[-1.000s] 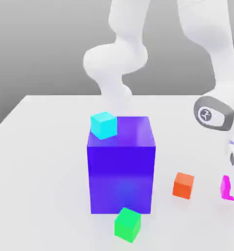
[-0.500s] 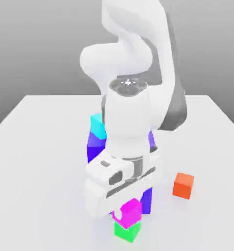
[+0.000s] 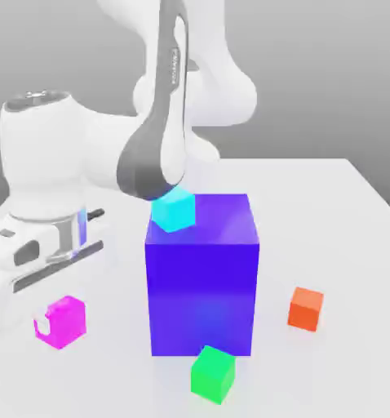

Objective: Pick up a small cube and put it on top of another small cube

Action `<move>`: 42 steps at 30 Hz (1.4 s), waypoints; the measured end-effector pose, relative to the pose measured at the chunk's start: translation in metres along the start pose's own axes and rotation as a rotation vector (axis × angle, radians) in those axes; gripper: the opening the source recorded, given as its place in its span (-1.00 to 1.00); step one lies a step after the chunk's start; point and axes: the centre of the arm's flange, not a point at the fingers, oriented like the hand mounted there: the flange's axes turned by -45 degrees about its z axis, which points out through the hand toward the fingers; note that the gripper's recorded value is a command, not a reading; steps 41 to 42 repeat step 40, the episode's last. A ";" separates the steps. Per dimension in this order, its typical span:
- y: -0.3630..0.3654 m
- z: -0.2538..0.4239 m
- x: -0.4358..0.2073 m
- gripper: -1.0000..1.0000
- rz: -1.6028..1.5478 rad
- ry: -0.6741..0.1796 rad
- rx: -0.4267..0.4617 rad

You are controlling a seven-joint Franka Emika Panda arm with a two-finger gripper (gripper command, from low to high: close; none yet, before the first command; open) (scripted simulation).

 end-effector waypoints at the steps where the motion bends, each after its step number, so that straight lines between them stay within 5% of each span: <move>1: -0.001 0.000 0.006 -1.00 -0.067 0.001 0.005; 27: -0.073 0.003 0.172 -1.00 -1.811 0.079 0.095; 37: -0.078 0.061 0.171 -1.00 -1.838 0.078 0.094; 38: -0.079 0.066 0.170 1.00 -1.837 0.079 0.096; 42: -0.079 0.066 0.170 1.00 -1.837 0.079 0.096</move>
